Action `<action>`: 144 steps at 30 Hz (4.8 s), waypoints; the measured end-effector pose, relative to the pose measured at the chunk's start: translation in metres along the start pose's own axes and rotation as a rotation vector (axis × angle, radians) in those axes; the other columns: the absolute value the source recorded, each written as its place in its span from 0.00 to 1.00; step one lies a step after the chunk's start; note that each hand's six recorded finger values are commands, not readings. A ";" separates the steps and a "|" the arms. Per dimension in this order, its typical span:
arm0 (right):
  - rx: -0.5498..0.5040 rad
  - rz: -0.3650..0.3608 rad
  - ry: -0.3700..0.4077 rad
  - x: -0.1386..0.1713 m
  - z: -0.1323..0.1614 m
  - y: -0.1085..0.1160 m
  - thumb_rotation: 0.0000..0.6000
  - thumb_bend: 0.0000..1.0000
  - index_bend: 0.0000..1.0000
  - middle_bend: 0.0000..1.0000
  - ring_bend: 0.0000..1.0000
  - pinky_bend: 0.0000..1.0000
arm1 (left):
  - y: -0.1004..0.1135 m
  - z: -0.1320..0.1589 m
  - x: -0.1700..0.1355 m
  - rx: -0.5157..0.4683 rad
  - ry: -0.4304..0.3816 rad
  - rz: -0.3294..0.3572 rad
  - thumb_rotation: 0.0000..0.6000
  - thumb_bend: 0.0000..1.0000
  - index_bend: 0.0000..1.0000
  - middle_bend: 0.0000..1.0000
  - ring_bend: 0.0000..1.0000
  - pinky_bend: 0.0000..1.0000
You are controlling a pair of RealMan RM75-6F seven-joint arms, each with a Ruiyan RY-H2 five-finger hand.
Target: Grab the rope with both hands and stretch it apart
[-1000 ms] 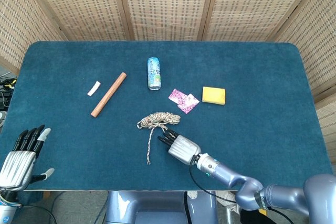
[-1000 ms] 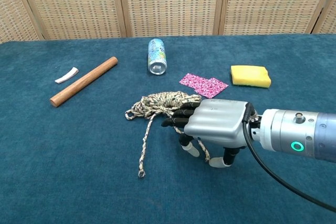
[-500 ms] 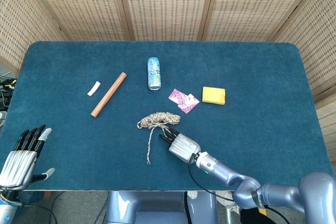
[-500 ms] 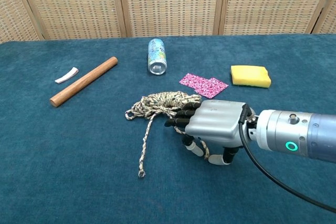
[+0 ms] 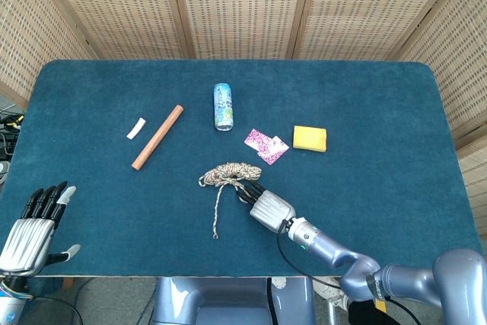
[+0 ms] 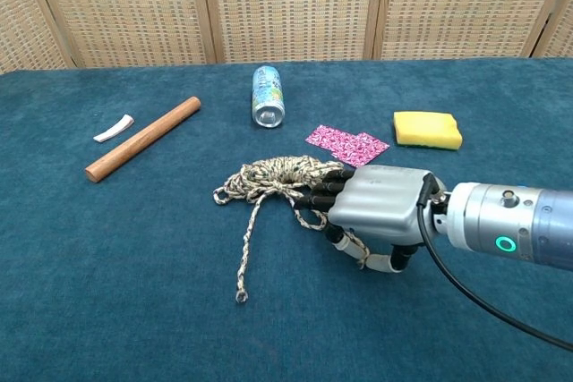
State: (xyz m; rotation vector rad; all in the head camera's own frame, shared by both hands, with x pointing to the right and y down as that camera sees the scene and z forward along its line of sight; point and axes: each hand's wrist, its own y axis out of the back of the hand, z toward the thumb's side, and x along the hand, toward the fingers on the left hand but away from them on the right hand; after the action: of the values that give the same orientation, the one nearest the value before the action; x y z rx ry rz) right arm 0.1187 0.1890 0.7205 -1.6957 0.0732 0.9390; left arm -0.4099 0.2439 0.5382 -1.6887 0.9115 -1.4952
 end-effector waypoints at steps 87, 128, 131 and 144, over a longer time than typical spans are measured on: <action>-0.040 -0.103 -0.090 0.002 -0.071 0.000 1.00 0.53 0.66 0.04 0.00 0.00 | -0.155 0.244 0.144 0.286 -0.876 -0.161 1.00 0.36 0.51 0.00 0.00 0.00; -0.052 -0.110 -0.112 0.009 -0.077 -0.006 1.00 0.53 0.67 0.05 0.00 0.00 | -0.152 0.229 0.150 0.292 -0.832 -0.144 1.00 0.44 0.69 0.00 0.00 0.00; -0.036 -0.118 -0.129 0.013 -0.086 -0.004 1.00 0.53 0.67 0.05 0.00 0.00 | -0.141 0.213 0.155 0.300 -0.800 -0.124 1.00 0.44 0.70 0.00 0.00 0.00; -0.024 -0.062 -0.287 0.061 -0.138 -0.025 1.00 0.53 0.67 0.05 0.00 0.00 | -0.090 0.084 0.187 0.403 -0.544 -0.053 1.00 0.44 0.72 0.00 0.00 0.00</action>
State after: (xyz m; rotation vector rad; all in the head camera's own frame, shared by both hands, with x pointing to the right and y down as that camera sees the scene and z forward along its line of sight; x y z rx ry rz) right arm 0.2472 0.1066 0.7091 -1.5601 -0.1812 1.1300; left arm -0.3046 0.1333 0.7019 -1.6874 0.2574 -1.0676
